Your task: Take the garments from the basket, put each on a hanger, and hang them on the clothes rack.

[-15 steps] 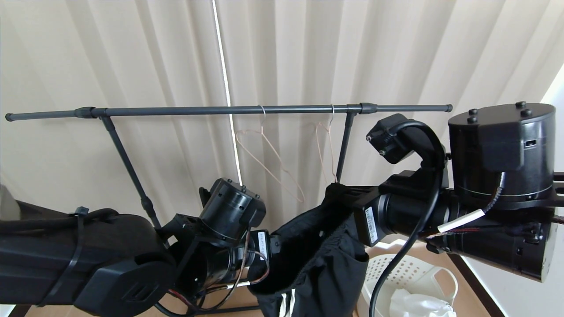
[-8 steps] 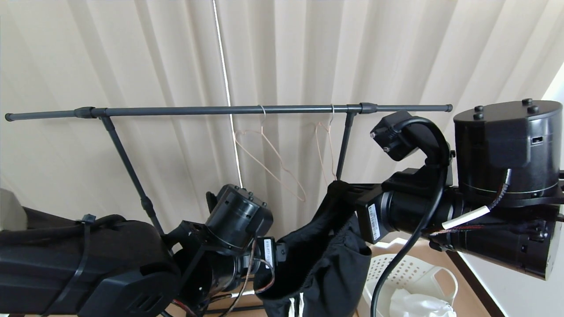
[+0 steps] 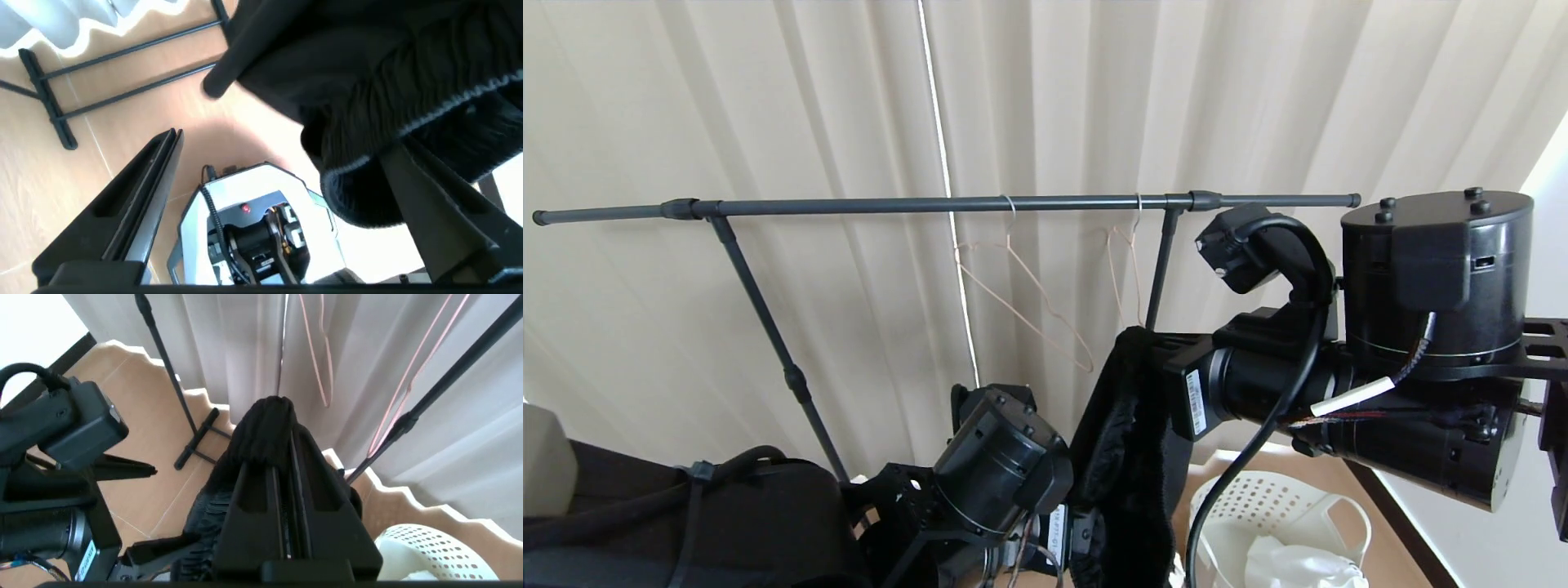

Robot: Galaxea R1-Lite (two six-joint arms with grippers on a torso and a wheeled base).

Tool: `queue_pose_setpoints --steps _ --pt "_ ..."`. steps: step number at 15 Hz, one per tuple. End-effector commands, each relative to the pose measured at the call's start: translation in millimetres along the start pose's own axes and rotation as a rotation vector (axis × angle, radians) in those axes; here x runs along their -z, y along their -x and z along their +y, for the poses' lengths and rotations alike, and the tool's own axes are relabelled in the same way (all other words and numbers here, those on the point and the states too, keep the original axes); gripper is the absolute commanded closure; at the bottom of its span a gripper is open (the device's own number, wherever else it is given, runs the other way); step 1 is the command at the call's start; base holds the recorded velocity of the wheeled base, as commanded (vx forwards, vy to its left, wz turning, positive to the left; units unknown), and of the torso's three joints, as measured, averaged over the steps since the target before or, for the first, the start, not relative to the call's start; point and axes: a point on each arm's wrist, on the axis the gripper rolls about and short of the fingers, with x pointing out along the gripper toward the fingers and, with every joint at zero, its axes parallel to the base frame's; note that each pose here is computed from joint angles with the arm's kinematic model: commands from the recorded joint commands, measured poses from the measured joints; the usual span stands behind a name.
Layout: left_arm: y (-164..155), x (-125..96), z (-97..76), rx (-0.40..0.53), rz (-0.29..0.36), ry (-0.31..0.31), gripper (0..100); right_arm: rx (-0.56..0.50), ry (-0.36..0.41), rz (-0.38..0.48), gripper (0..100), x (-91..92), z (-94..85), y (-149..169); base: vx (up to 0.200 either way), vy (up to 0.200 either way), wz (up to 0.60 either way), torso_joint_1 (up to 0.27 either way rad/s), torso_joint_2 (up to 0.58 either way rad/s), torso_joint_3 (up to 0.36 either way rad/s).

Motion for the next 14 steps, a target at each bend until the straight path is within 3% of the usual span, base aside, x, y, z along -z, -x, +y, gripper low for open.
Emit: queue_pose_setpoints --steps 1,5,8,11,12,14 --pt "-4.7 1.6 -3.1 0.000 0.005 -0.006 0 0.000 0.002 0.005 100 1.2 0.4 -1.4 0.000 0.000 0.00 0.000 0.00 0.000" --pt "-21.5 1.3 -4.9 -0.004 -0.030 0.005 0 0.000 0.003 0.005 100 2.0 -0.5 1.6 0.000 0.000 0.00 0.000 0.00 0.000" --pt "-33.0 -0.8 11.8 -0.114 -0.044 0.033 0 -0.001 0.018 -0.010 100 -0.1 -2.0 8.2 0.000 0.000 0.00 0.000 0.00 0.000" --pt "-38.0 -2.4 21.2 -0.149 -0.040 0.055 0 -0.003 0.022 -0.022 100 -2.2 -3.0 12.8 0.000 0.000 0.00 0.000 0.00 0.000" --pt "-40.6 -1.4 23.3 -0.158 -0.033 0.059 100 -0.003 0.022 -0.023 100 -2.2 -3.1 13.2 0.000 0.000 0.00 0.000 0.00 0.000" --pt "-41.1 1.6 24.8 -0.170 -0.027 0.061 100 0.015 0.020 -0.023 100 -2.4 -8.3 12.9 0.000 0.000 0.00 0.000 0.00 0.000"
